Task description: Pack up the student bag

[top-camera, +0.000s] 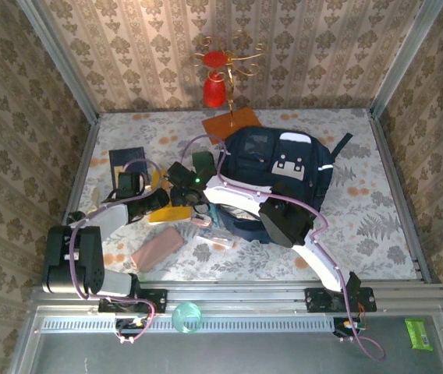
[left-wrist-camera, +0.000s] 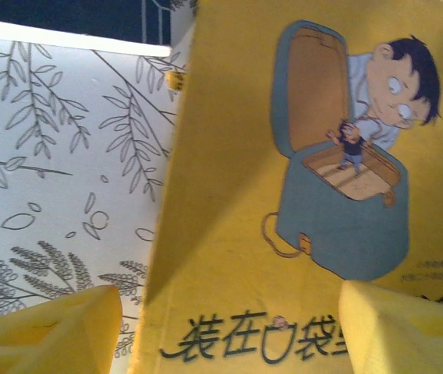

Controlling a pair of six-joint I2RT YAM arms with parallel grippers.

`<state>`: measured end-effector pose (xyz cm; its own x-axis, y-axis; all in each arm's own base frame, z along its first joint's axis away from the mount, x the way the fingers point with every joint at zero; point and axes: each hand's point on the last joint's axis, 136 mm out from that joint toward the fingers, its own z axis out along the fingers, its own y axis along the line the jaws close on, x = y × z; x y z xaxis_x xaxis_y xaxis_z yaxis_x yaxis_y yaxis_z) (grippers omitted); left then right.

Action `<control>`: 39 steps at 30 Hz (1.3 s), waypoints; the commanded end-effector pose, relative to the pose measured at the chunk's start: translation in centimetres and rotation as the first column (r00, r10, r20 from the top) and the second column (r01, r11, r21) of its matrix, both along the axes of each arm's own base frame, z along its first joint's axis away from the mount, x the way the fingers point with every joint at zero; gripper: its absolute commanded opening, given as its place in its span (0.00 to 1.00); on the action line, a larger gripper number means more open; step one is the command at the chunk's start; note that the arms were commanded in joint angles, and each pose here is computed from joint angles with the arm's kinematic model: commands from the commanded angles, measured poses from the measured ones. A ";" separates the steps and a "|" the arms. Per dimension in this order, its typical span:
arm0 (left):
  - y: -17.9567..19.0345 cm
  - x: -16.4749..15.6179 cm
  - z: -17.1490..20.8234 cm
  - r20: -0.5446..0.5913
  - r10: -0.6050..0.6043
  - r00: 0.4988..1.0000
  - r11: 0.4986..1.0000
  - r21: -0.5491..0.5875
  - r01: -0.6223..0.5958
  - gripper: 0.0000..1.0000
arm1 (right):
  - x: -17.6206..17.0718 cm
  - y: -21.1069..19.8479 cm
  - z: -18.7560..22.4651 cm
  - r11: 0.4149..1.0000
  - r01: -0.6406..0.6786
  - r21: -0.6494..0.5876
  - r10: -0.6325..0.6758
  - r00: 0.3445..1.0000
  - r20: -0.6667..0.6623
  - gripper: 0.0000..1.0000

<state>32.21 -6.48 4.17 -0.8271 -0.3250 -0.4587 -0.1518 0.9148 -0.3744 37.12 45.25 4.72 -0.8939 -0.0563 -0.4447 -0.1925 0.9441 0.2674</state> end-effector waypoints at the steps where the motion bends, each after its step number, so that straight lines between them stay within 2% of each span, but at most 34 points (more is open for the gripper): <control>1: -1.1 -0.4 -0.2 -0.008 -0.029 1.000 0.999 -0.038 0.029 0.72 | 0.8 -0.7 -0.8 0.998 0.046 -0.046 -0.046 0.999 0.002 0.57; 5: -1.0 -0.7 -0.7 -0.015 -0.016 1.000 0.999 -0.036 0.016 0.71 | 0.8 -1.3 -1.3 0.995 0.067 -0.076 -0.066 0.998 0.012 0.57; 12: 0.4 -1.6 -1.2 -0.003 0.073 0.997 0.997 -0.030 -0.073 0.68 | -0.3 1.2 -0.8 1.000 0.025 -0.008 -0.025 1.000 0.010 0.55; 16: 1.4 -1.5 -0.6 0.022 0.117 0.993 0.993 -0.037 -0.116 0.68 | -0.1 1.2 -0.4 1.000 0.027 -0.016 -0.026 0.999 0.025 0.54; 22: 0.6 -0.5 -0.7 0.004 0.078 0.997 0.996 -0.052 -0.078 0.69 | -0.1 0.5 -1.6 0.997 0.043 -0.064 -0.042 0.999 0.013 0.61; 29: -0.2 -1.3 -1.7 -0.010 0.055 0.998 0.996 -0.063 -0.056 0.67 | -0.5 0.3 -3.1 0.997 0.046 -0.066 -0.047 0.999 -0.009 0.64; 32: -0.6 -1.4 -1.8 -0.010 0.036 0.999 0.997 -0.071 -0.037 0.64 | -0.4 1.6 -2.3 0.999 0.033 0.025 -0.033 0.999 0.006 0.59; 39: -1.9 -1.3 -1.4 -0.005 -0.005 1.000 0.995 -0.104 0.005 0.59 | 0.7 2.9 1.6 0.980 0.020 0.199 -0.032 0.998 0.057 0.39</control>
<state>31.06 -5.37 2.89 -0.7949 -0.4035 -0.4531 -0.2322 0.8923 -0.3872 37.56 46.27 3.44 -0.8775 0.0098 -0.4795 -0.1622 0.9349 0.3158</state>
